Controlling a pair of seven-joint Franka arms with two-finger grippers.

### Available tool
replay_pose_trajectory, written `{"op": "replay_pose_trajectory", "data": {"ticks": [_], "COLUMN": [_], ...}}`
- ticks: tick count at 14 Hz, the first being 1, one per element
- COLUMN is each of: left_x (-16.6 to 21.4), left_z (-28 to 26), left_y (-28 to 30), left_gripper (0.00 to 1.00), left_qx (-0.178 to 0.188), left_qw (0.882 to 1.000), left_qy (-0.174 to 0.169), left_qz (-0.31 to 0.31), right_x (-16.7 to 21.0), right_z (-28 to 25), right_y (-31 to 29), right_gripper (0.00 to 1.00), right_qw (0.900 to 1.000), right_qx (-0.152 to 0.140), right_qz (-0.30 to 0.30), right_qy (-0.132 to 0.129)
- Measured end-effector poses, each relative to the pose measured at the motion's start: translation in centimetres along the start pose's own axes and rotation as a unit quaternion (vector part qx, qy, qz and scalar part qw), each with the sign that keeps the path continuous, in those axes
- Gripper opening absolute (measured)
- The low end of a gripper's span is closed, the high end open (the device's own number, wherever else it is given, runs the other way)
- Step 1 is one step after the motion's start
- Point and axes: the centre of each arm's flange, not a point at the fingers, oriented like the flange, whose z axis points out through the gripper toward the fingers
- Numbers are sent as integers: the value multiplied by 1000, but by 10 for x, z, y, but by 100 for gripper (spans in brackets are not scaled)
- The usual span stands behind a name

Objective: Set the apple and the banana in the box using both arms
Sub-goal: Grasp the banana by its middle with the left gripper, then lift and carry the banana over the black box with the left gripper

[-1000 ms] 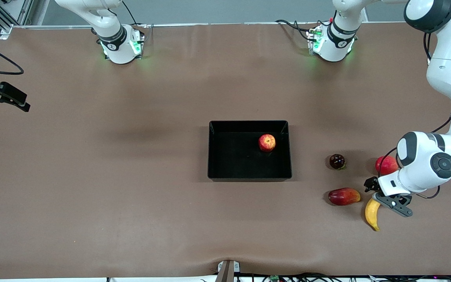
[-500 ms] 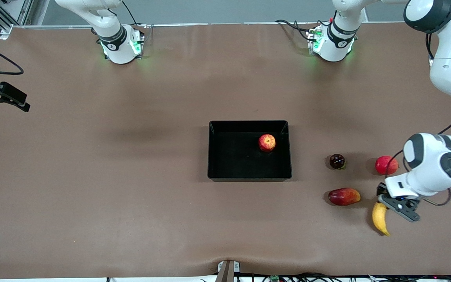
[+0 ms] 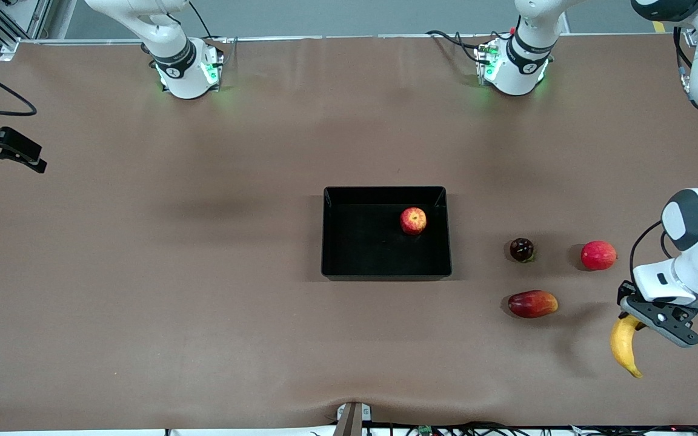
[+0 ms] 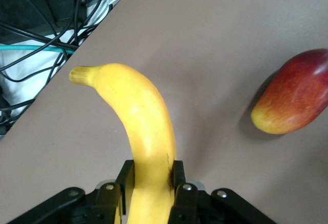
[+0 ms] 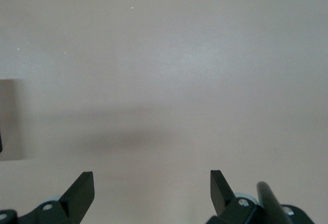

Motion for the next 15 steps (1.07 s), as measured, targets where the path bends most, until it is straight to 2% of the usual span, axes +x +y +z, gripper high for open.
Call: {"op": "replay_pose_trajectory", "data": {"ticks": [3, 8, 15], "left_x": [24, 101, 210], "left_z": [-19, -77, -99], "left_y": [23, 108, 293], "left_gripper": [34, 34, 34], "left_qx": [-40, -81, -99], "left_qw": [998, 985, 954], "left_qy": [-1, -21, -52], "left_qz": [-52, -153, -277], "right_x": [0, 0, 0], "right_z": [0, 1, 1], "right_y": [0, 1, 2], "right_gripper": [100, 100, 100], "right_qw": [1000, 1000, 1000], "right_qx": [0, 0, 0], "right_qz": [0, 1, 2], "right_qy": [0, -1, -1]}}
